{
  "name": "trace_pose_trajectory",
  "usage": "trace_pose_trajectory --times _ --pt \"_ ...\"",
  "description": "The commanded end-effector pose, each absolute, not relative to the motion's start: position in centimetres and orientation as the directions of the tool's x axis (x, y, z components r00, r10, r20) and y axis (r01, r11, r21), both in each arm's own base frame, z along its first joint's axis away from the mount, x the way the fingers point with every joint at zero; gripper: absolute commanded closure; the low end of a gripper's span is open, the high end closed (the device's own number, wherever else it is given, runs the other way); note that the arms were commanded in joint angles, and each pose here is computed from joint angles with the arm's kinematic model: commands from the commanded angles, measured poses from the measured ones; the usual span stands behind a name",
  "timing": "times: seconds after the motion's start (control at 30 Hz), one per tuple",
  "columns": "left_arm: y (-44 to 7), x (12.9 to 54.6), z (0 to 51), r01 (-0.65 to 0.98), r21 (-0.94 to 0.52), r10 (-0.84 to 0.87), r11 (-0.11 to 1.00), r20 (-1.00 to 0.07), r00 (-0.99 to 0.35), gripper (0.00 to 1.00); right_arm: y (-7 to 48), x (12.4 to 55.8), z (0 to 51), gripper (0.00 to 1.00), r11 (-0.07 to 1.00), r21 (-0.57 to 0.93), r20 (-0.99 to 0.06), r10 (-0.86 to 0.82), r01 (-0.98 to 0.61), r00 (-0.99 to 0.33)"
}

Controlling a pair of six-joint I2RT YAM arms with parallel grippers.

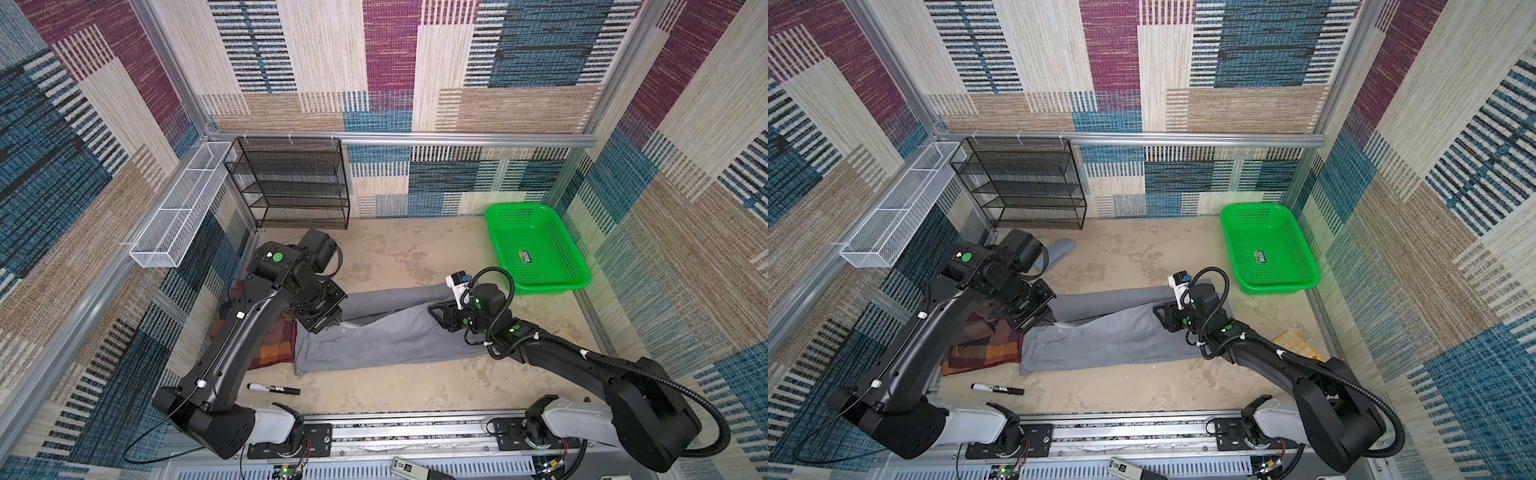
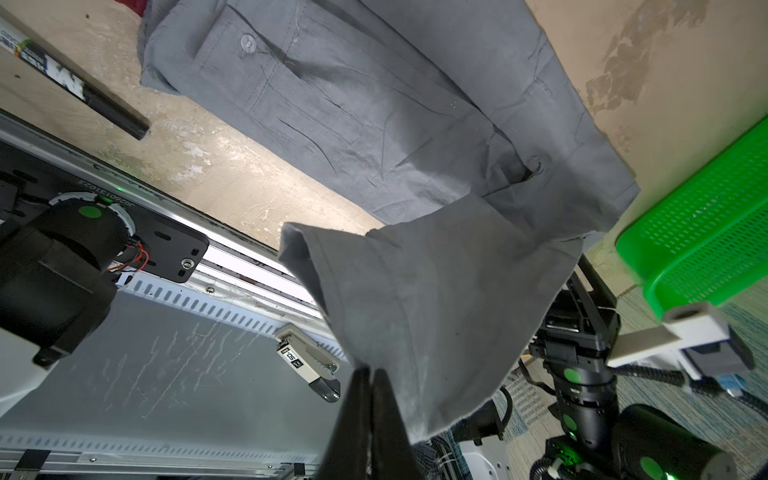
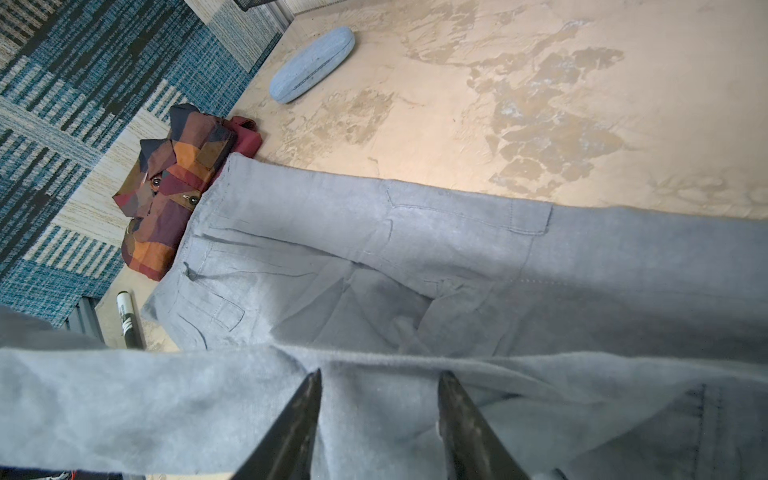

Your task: Fold and stack the long sleeve shirts

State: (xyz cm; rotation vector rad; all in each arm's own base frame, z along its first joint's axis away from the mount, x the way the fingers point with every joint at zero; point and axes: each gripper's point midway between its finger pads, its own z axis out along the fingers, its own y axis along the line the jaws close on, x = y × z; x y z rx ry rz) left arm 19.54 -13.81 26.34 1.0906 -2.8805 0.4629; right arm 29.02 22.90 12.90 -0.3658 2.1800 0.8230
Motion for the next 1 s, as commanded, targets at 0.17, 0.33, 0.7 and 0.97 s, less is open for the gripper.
trace_pose_trajectory --times 0.17,0.33,0.7,0.97 --pt "-15.8 21.5 29.5 -0.654 -0.342 -0.665 0.674 0.103 -0.739 1.00 22.9 30.0 12.8 0.52 0.769 0.420 -0.754 -0.001 -0.482 -0.657" --pt "-17.0 21.9 30.4 -0.646 -0.356 -0.656 0.675 0.108 -0.747 1.00 22.8 30.5 11.9 0.52 0.790 0.407 -0.743 -0.006 -0.458 -0.669" --pt "-19.7 21.9 32.8 -0.609 -0.412 -0.640 0.677 0.078 -0.764 1.00 22.9 31.6 12.0 0.52 0.805 0.395 -0.748 0.002 -0.443 -0.663" --pt "-15.9 20.8 27.7 -0.694 -0.270 -0.705 0.667 0.073 -0.706 1.00 23.1 32.0 10.5 0.52 0.812 0.393 -0.729 -0.010 -0.431 -0.684"
